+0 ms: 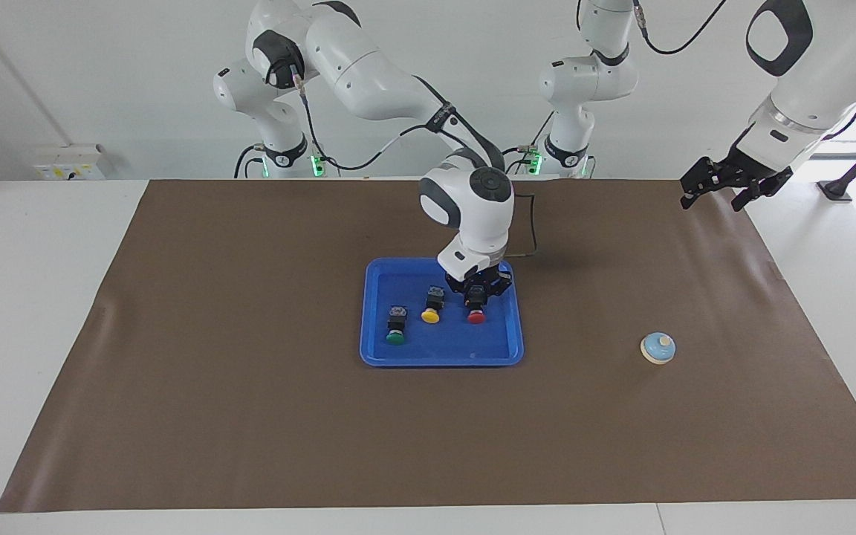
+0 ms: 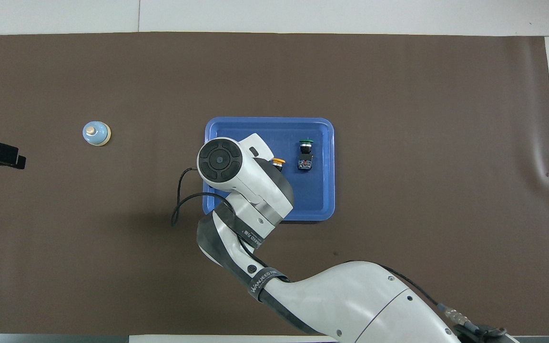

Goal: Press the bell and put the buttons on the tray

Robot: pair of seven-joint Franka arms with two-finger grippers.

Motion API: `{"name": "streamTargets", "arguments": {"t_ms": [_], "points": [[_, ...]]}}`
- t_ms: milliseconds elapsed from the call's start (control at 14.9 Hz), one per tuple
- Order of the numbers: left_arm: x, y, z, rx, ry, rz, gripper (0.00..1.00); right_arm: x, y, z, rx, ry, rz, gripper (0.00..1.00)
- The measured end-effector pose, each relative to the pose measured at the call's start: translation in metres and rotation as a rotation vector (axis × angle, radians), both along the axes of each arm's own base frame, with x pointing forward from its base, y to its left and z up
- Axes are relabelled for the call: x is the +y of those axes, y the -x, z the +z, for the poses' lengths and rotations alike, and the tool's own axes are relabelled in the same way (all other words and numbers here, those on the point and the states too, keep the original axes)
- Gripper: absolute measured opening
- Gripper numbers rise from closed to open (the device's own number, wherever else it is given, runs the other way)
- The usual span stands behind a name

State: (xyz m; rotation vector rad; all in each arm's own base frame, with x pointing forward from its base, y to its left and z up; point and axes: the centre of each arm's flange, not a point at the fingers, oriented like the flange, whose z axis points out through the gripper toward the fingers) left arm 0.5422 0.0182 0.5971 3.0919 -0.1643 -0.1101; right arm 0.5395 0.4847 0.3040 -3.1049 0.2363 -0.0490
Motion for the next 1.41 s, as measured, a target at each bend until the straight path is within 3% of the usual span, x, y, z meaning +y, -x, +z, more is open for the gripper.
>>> {"name": "streamTargets", "arguments": {"t_ms": [67,335,804,1138,1406], "points": [[0.0,0.0,0.0,0.0,0.0,0.0,1.0,0.0,0.0,0.0,0.0,-0.001,-0.008,0.53],[0.0,0.0,0.0,0.0,0.0,0.0,1.0,-0.005,-0.004,0.011,-0.004,-0.002,-0.072,0.98],[0.0,0.0,0.0,0.0,0.0,0.0,1.0,-0.123,-0.067,0.098,0.022,0.015,-0.226,1.0],[0.0,0.0,0.0,0.0,0.0,0.0,1.0,-0.263,-0.101,0.164,0.059,0.027,-0.137,1.0],[0.0,0.0,0.0,0.0,0.0,0.0,1.0,-0.366,-0.103,0.207,0.096,0.019,-0.026,1.0]]}}
